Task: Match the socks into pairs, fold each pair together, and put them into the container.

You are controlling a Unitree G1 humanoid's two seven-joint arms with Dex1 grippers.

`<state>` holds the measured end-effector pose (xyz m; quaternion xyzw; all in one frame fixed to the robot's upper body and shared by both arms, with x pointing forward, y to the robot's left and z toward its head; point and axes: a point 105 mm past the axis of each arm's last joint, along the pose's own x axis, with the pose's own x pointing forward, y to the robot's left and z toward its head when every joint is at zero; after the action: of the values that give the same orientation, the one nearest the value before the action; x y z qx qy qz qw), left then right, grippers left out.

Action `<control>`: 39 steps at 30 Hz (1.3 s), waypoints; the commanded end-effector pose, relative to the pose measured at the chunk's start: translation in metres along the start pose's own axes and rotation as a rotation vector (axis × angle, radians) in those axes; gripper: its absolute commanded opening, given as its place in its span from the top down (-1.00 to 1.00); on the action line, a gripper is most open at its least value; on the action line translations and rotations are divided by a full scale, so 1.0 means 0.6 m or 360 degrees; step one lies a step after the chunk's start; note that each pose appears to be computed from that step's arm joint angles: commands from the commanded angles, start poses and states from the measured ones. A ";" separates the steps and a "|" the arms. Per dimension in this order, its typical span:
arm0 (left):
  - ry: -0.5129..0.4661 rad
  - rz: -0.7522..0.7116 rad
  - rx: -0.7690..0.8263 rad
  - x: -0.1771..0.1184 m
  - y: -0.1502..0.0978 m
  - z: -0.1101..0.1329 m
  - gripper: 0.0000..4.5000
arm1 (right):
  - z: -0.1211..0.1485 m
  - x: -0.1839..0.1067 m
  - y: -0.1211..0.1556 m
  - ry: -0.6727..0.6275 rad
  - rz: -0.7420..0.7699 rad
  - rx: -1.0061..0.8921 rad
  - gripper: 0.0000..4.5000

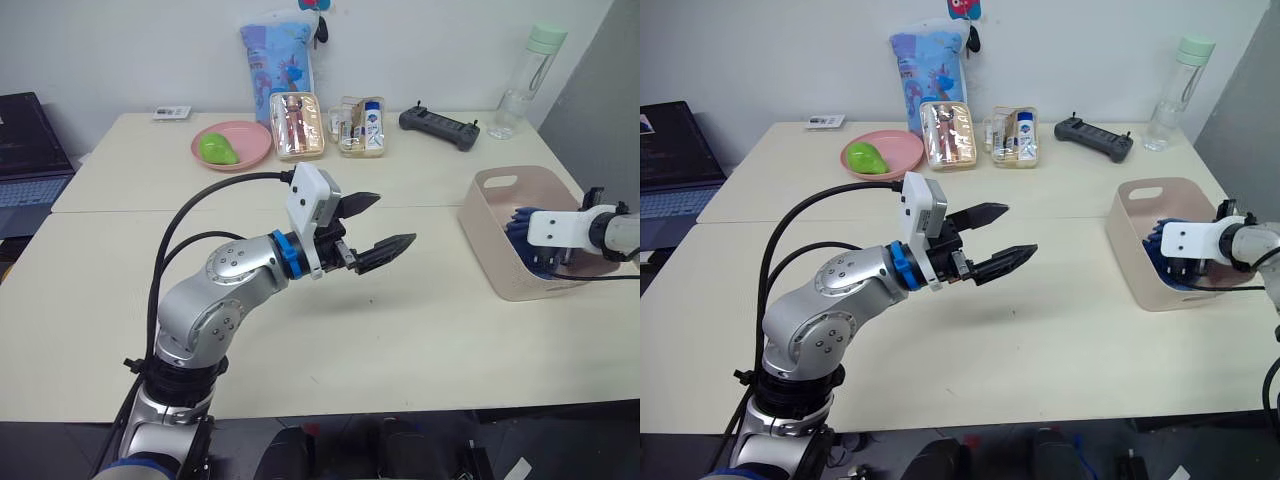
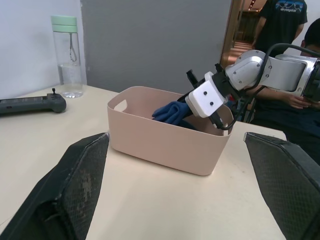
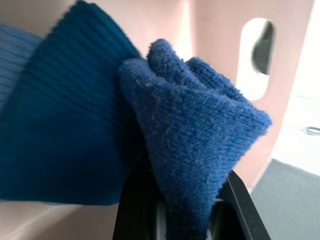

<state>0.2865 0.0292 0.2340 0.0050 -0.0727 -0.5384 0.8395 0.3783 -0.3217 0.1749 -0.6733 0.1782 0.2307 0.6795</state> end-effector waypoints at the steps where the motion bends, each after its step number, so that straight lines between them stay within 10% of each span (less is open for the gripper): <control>1: -0.0053 -0.0019 0.0062 -0.003 -0.005 0.019 -1.00 | -0.006 -0.018 -0.027 -0.0004 -0.0043 0.0090 0.50; 11: -0.0061 -0.0023 0.0069 -0.002 -0.002 0.023 -1.00 | 0.012 -0.053 -0.051 -0.0117 0.0239 0.0268 -0.98; 26: -0.0070 -0.0013 0.0071 -0.001 -0.002 0.021 -1.00 | 0.017 -0.112 -0.134 -0.0164 0.0187 0.0368 -0.98; 39: -0.0061 -0.0004 0.0080 -0.006 0.000 0.022 -1.00 | 0.008 -0.093 -0.088 -0.0136 0.0386 0.0335 0.99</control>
<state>0.2879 0.0306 0.2346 0.0093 -0.0744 -0.5391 0.8389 0.3638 -0.3187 0.2434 -0.5581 0.2584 0.3229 0.7193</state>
